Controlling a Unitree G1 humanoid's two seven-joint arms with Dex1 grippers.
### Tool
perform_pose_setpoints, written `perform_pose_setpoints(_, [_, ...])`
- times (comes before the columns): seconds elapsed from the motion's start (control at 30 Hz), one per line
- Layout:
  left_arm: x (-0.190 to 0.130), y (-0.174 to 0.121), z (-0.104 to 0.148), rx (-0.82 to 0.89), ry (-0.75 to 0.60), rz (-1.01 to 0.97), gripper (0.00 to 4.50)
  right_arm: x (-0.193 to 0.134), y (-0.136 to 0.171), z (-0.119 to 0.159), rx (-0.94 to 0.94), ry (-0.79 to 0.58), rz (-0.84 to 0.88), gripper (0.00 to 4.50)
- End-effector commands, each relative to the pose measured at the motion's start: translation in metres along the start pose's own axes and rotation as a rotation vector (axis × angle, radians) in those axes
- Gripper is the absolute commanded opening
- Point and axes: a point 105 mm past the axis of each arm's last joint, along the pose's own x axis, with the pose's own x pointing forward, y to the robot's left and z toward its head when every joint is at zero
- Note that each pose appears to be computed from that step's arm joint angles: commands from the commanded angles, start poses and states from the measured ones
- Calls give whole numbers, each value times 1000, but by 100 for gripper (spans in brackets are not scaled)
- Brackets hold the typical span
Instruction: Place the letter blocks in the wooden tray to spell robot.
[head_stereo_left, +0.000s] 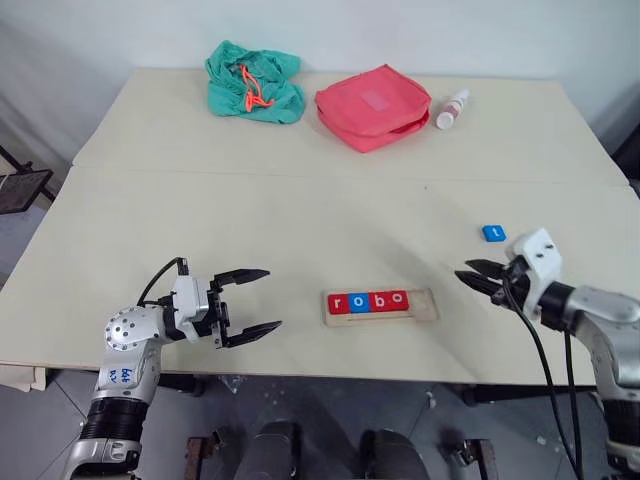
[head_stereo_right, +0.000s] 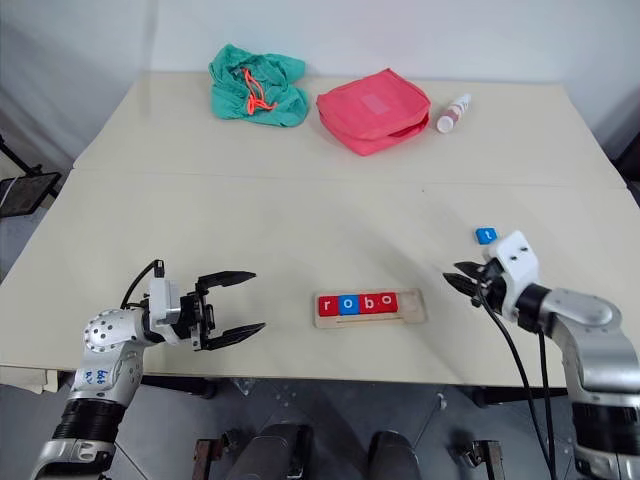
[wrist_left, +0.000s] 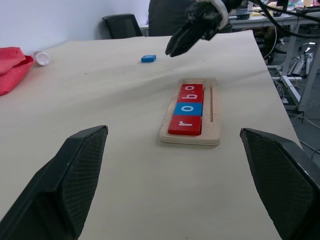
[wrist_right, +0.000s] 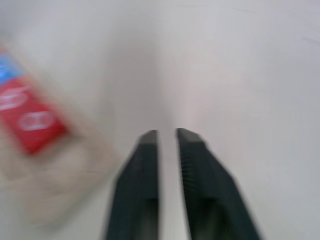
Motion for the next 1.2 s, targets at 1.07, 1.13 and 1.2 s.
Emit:
perform_pose_setpoints(1.07, [-8,3,10,33,-6,-48,450,23,-82,14,203,-115,-397,447])
perform_pose_setpoints(1.13, [-9,2,11,34,0,-38,450,32,-87,14,205,-112,-399,447])
perform_pose_setpoints(1.2, [-11,1,12,34,4,-31,450,42,-90,12,199,-98,-398,447])
